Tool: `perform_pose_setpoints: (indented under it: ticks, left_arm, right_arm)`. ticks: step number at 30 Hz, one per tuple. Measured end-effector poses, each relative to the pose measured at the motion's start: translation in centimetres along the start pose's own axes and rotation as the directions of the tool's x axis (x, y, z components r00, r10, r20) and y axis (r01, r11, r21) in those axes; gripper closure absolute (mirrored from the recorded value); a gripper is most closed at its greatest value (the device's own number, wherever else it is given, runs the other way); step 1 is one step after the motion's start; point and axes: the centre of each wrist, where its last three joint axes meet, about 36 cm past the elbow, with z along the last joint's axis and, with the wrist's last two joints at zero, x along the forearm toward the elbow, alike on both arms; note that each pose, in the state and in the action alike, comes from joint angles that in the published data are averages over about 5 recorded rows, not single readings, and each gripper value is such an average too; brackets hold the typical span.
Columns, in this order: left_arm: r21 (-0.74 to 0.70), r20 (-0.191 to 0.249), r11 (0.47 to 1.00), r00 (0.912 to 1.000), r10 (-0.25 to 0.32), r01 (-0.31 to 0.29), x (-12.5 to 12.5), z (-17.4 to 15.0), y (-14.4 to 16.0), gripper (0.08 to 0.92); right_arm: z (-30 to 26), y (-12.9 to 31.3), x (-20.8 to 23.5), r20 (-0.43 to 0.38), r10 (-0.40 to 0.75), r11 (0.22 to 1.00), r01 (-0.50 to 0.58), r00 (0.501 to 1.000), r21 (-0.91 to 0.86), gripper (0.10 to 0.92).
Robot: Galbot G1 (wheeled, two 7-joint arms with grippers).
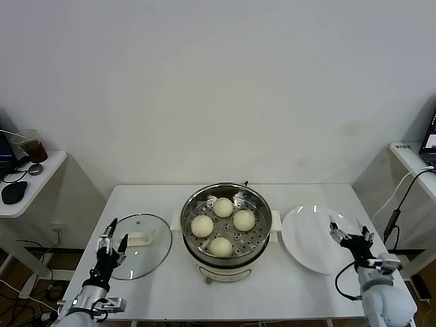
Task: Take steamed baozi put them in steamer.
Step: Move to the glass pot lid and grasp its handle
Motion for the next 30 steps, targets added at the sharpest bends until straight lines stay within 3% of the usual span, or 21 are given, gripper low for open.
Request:
perform_pose_setpoints:
  ticks: [9, 30]
  left_arm:
    - [-0.144, -0.053, 0.989, 0.9979, 0.037, -0.045, -1.0, -1.0, -2.9, 0.177]
    - [-0.168, -0.144, 0.98, 0.9861, 0.083, -0.107, -3.1, -2.3, -5.7, 0.177]
  right_arm:
    - [1.5, 0.3, 0.6, -0.028, 0.022, 1.0, -0.021, 0.999, 0.003, 0.2]
    - [3.3, 0.7, 1.1, -0.058, 0.046, 0.999, -0.045, 0.997, 0.018, 0.2]
